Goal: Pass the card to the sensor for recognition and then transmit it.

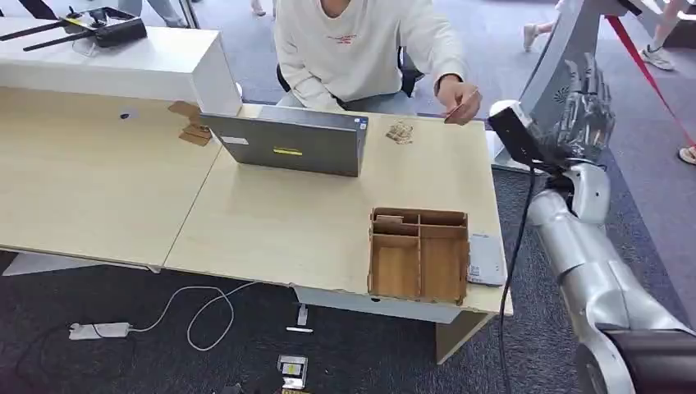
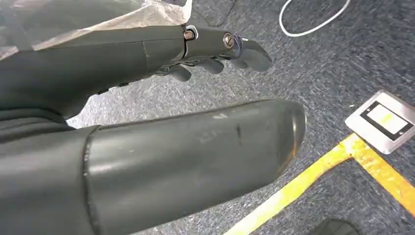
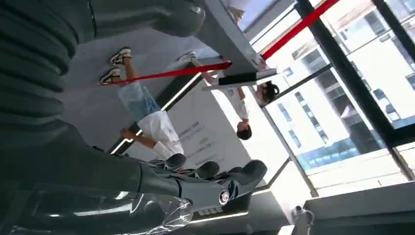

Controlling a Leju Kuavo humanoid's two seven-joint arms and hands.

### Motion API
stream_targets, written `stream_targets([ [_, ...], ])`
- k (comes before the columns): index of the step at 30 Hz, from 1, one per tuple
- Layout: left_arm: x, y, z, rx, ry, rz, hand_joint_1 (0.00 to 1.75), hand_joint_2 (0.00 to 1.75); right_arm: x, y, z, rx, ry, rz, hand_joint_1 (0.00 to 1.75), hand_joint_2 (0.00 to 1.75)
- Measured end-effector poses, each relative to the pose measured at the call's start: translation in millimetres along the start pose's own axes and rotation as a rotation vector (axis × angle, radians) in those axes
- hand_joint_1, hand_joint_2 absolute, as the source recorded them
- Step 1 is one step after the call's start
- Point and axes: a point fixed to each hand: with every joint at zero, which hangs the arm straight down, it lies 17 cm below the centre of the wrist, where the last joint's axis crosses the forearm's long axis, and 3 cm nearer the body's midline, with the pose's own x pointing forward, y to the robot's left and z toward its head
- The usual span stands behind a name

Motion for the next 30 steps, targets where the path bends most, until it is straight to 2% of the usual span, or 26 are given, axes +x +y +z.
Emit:
stream_targets([
  [7,-13.8,-2.7,0.2,-0.002,0.030,0.062,0.00,0.00,-121.8,-52.0,14.1,-0.083,0.186,0.016,0.00,1.75],
  [13,-25.1,-3.4,0.0,0.002,0.047,0.111,0.00,0.00,-203.8,-51.9,64.7,-0.069,0.362,0.013,0.00,1.75],
  [19,-31.5,-3.3,-0.3,0.004,0.056,0.138,0.00,0.00,-266.0,-12.9,147.4,0.039,0.551,0.000,0.00,1.75],
  [23,-35.7,-3.9,-0.2,0.003,0.062,0.144,0.00,0.00,-298.9,22.0,222.5,0.152,0.691,0.014,0.00,1.75],
  [27,-38.7,-4.7,-0.1,-0.001,0.067,0.155,0.00,0.00,-325.6,58.4,314.0,0.316,0.862,0.037,0.00,1.75],
  [30,-38.9,-4.9,-0.2,-0.003,0.068,0.156,0.00,0.00,-342.0,70.6,371.9,0.390,1.014,0.022,0.00,1.75],
])
